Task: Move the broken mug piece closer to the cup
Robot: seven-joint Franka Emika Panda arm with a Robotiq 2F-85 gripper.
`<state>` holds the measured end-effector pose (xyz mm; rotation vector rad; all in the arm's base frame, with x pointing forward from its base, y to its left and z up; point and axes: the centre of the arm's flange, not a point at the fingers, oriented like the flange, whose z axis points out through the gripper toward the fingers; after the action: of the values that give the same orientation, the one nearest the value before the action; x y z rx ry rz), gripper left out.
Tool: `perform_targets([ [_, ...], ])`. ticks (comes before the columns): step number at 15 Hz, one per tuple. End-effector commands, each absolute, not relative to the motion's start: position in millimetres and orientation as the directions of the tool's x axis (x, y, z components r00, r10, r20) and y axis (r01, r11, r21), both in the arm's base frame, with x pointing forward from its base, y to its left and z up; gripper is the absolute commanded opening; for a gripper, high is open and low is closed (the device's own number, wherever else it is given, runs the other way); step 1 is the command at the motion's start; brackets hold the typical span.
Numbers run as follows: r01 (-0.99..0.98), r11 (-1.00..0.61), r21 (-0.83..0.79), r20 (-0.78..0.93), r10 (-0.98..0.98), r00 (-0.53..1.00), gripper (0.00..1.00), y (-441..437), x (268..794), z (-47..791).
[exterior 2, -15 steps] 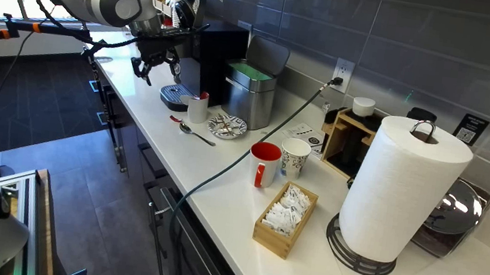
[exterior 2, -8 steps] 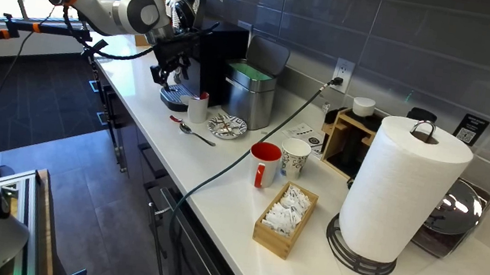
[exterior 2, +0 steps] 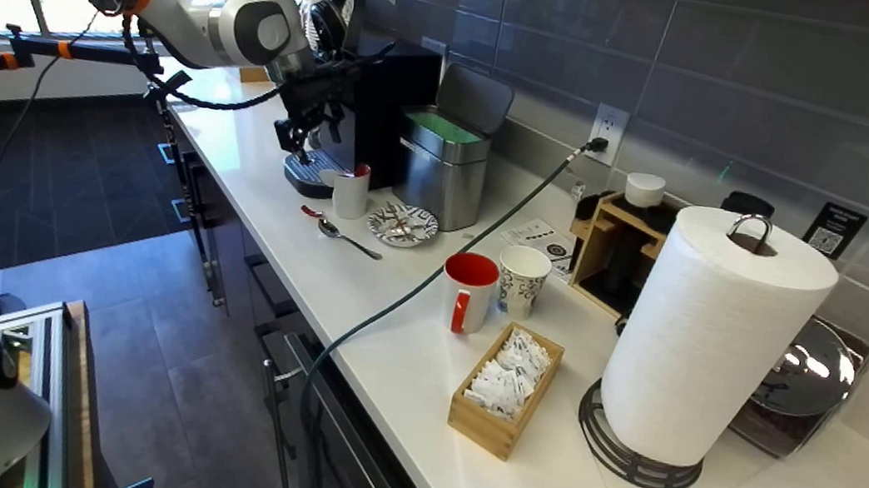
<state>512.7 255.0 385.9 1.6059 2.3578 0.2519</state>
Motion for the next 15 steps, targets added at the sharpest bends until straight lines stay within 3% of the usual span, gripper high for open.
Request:
perform_targets([
  [1, 0.865, 0.37, 0.339, -0.114, 0.929, -0.353, 1.0, 248, 513, 370],
  [9, 0.868, 0.367, 0.333, -0.092, 0.929, -0.358, 0.77, 246, 514, 342],
  [10, 0.868, 0.369, 0.332, -0.092, 0.929, -0.359, 0.6, 247, 514, 339],
  [11, 0.868, 0.371, 0.33, -0.093, 0.928, -0.361, 0.6, 247, 514, 338],
  [13, 0.869, 0.374, 0.325, -0.094, 0.927, -0.364, 0.41, 248, 515, 334],
  [15, 0.869, 0.377, 0.32, -0.096, 0.925, -0.367, 0.37, 248, 515, 332],
])
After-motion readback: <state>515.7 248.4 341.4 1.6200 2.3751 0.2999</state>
